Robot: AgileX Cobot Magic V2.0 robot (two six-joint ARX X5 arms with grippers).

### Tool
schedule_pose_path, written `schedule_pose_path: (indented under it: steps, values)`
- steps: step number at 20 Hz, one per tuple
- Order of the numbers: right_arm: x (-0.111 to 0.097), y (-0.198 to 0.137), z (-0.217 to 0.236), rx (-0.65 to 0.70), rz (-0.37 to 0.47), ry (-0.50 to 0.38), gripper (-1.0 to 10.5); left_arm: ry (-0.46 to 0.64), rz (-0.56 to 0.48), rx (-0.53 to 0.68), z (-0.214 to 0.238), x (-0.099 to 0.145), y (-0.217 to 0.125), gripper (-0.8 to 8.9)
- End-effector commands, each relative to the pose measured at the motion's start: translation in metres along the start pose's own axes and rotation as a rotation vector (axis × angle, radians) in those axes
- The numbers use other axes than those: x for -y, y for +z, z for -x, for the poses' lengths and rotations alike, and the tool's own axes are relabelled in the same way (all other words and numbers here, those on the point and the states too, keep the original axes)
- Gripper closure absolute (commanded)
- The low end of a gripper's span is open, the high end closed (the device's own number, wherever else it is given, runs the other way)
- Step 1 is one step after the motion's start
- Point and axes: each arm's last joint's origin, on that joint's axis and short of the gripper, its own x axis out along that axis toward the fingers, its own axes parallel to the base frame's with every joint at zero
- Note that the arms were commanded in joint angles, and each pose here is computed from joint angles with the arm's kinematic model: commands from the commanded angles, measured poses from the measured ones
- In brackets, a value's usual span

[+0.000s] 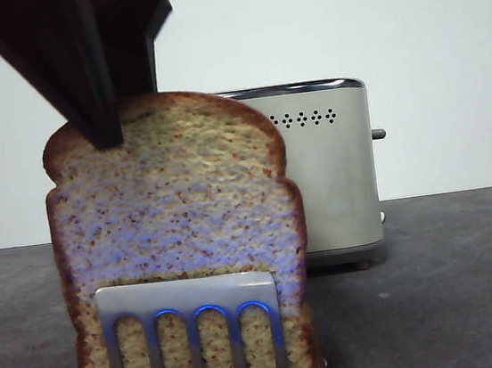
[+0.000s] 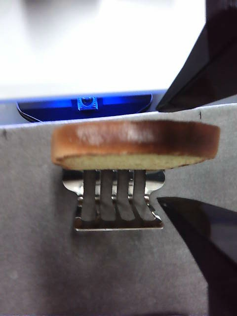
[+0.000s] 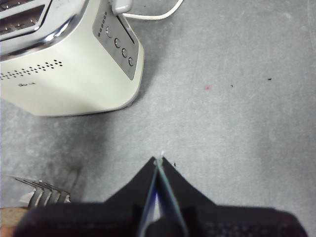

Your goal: Pick up a slice of bread from the rack,put the bread on the toaster,press the button

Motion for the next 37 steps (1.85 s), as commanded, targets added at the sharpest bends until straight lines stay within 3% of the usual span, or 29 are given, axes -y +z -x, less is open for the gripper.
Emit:
schedule_pose_path:
  steps: [1, 8, 13, 19, 27, 30, 32, 37]
  values:
    - [-0.001, 0.001, 0.002, 0.008, 0.026, 0.005, 9.5, -0.015, 0.006, -0.023, -0.008, -0.002, 0.003, 5.36]
    - [-0.001, 0.001, 0.002, 0.009, 0.056, 0.004, 9.5, -0.018, 0.001, -0.055, -0.015, -0.003, 0.005, 7.34]
    - [-0.001, 0.001, 0.002, 0.009, 0.056, 0.004, 9.5, -0.035, 0.002, -0.081, -0.013, -0.002, 0.003, 7.34]
    - [-0.001, 0.001, 0.002, 0.009, 0.056, 0.004, 9.5, 0.004, -0.001, -0.024, 0.006, -0.006, 0.010, 7.64]
    - [0.000, -0.002, 0.002, -0.022, 0.046, -0.005, 9.5, 0.083, -0.010, 0.039, 0.059, -0.012, 0.022, 7.64]
    - [0.000, -0.002, 0.002, -0.023, 0.046, -0.005, 9.5, 0.156, -0.025, 0.069, 0.085, -0.015, 0.026, 7.66]
    - [0.000, -0.002, 0.002, -0.024, 0.046, -0.005, 9.5, 0.213, -0.064, 0.086, 0.103, -0.017, 0.027, 8.23]
    - [0.000, -0.002, 0.002, -0.023, 0.050, -0.005, 9.5, 0.381, -0.165, 0.119, 0.142, -0.027, 0.026, 8.27]
